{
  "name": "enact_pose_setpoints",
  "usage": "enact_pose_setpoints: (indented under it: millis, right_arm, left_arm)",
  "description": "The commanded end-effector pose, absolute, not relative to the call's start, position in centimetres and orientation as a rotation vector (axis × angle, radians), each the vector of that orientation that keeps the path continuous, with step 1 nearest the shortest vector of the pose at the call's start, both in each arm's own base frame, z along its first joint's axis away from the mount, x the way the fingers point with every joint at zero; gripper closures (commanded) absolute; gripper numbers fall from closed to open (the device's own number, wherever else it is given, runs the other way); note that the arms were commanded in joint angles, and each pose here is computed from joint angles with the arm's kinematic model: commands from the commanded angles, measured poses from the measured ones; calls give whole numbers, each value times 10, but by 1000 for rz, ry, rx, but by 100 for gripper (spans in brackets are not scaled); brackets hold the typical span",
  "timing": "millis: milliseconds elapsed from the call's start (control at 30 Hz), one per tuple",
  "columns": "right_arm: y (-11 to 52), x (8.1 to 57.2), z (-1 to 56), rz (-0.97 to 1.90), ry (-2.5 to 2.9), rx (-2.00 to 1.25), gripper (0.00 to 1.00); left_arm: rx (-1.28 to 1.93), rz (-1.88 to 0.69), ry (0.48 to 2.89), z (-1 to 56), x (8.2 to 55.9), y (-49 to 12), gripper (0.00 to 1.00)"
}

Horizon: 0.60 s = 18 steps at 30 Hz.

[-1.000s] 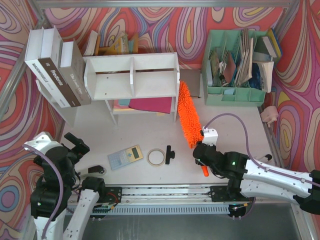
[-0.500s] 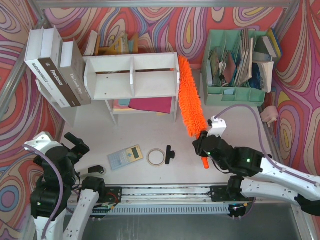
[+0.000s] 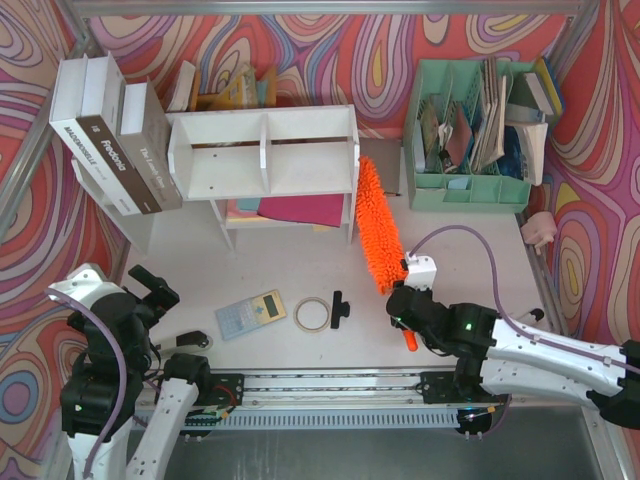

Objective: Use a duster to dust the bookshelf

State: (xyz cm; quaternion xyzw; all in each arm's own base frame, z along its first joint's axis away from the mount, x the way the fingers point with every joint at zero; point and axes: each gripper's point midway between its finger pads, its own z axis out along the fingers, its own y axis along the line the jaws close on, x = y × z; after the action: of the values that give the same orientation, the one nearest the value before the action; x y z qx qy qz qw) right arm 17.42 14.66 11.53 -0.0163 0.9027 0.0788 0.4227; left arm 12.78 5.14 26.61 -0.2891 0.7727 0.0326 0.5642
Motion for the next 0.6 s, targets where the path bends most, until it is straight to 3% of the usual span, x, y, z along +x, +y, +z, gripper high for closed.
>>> enact_pose_setpoints:
  millis: [0,567]
  right_arm:
    - [154,189,156,267,2138,30,100]
    - [132,188,340,479,1810,18,100]
  left_arm:
    - [-665,84,1831,263,131,50,1]
    - [-669,89,1832,262,131,51,2]
